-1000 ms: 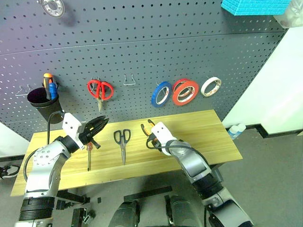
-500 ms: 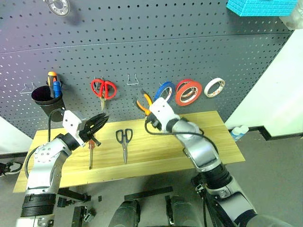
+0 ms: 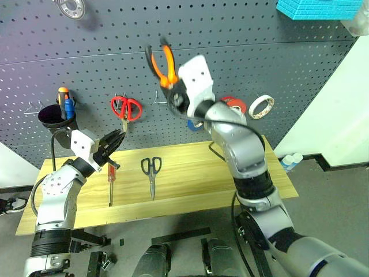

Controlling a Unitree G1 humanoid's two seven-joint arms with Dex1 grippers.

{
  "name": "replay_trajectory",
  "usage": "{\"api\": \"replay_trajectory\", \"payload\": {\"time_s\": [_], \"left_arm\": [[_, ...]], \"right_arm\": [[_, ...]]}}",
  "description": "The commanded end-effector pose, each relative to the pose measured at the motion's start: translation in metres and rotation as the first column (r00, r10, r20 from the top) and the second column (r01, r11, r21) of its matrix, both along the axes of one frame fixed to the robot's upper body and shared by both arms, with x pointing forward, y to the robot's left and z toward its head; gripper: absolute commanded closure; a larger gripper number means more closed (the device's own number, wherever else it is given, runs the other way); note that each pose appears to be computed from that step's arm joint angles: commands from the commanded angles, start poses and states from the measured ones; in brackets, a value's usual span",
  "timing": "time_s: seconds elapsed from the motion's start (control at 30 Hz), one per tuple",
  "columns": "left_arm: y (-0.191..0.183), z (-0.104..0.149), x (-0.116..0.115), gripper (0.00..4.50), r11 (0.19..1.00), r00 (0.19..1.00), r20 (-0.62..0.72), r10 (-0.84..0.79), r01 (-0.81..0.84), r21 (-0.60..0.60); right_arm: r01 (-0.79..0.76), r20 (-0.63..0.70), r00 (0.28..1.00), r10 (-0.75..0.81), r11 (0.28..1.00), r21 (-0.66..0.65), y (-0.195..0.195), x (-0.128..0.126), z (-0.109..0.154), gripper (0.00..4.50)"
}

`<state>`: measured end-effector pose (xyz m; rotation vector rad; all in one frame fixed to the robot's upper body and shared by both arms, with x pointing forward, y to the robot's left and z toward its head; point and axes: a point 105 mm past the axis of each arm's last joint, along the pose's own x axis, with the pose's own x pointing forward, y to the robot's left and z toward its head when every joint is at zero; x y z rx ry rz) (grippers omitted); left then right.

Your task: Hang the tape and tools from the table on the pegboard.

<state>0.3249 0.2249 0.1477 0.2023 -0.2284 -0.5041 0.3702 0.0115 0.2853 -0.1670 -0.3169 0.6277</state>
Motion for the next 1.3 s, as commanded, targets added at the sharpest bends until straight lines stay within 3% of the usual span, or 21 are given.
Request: {"api": "replay_trajectory", "payload": {"time_s": [0.03,0.2,0.47,1.3], "left_arm": [[0.000,0.016,0.001,3.86,1.000,0.997,0.072,0.013,-0.012,-0.016],[0.002,0.024,0.003,3.86,0.998,0.994,0.102,0.051,-0.045,-0.052],[0.001,0.032,-0.001,3.86,0.994,0.990,0.121,0.074,-0.062,-0.094],[0.002,0.038,-0.030,3.86,0.993,0.995,0.071,0.068,-0.061,-0.097]], "right_arm": [[-0.001,0.054,0.999,-0.005,0.994,0.112,0.002,0.007,0.024,2.46],[-0.046,0.060,0.998,0.034,0.977,0.210,0.013,0.019,0.035,2.46],[-0.084,0.053,0.996,0.070,0.947,0.312,0.032,0.035,0.031,2.46],[-0.029,0.138,0.990,-0.012,0.956,0.290,0.035,0.053,0.005,2.46]]}}
